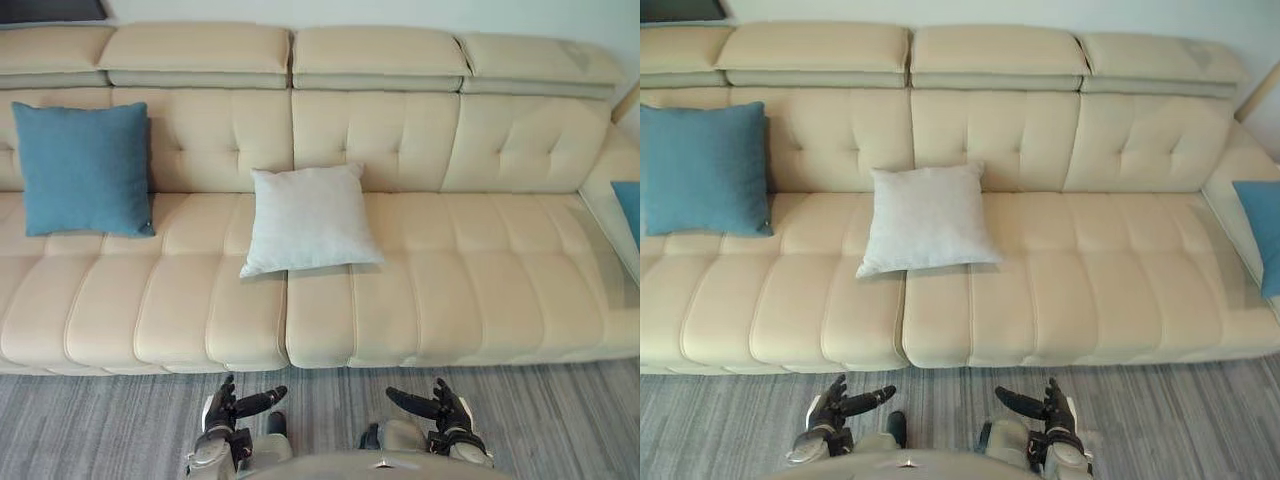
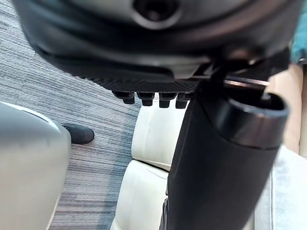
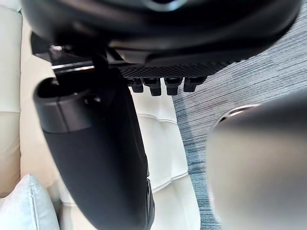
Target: Pick up cushions and gather them together orderly.
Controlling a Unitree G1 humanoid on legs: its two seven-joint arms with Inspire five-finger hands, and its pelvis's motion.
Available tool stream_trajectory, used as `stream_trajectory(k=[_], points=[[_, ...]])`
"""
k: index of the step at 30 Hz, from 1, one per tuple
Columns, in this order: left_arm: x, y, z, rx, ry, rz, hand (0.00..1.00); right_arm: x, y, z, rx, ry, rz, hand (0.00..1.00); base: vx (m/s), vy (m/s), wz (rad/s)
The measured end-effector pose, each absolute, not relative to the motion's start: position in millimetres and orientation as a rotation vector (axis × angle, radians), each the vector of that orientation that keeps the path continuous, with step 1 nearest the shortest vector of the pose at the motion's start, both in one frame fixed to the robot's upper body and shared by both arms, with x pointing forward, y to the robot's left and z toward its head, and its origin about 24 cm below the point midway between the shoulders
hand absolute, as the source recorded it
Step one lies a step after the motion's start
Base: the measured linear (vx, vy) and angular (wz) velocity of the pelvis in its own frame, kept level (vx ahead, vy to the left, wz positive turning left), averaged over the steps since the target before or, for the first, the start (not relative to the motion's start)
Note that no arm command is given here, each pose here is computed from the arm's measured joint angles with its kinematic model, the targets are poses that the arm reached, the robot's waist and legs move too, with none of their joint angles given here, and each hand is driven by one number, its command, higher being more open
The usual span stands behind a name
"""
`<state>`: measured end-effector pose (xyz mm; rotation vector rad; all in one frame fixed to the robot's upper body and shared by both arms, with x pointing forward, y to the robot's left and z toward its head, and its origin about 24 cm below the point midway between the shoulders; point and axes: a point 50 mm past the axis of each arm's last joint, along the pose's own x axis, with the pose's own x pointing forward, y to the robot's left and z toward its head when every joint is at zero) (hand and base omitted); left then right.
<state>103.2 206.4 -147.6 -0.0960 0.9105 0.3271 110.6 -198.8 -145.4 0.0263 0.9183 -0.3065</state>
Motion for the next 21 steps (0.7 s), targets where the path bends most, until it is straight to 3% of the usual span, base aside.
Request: stream_trajectory(k=[6, 11, 21], points=[[114, 212, -142, -0.083, 0.873, 0.358, 1.00, 120, -191, -145, 0.059, 0.903, -0.306, 1.00, -0.03, -0.065, 0.15], [137, 191, -137, -0.131, 0.819, 0.321, 1.00, 146, -193, -135, 0.042, 0.835, -0.313, 1.00, -0.13, -0.079, 0.03], [143, 181, -135, -0.131, 0.806, 0.303, 1.00, 122, -193, -142, 0.075, 0.893, -0.380, 1.00, -0.08, 0.047, 0.26]])
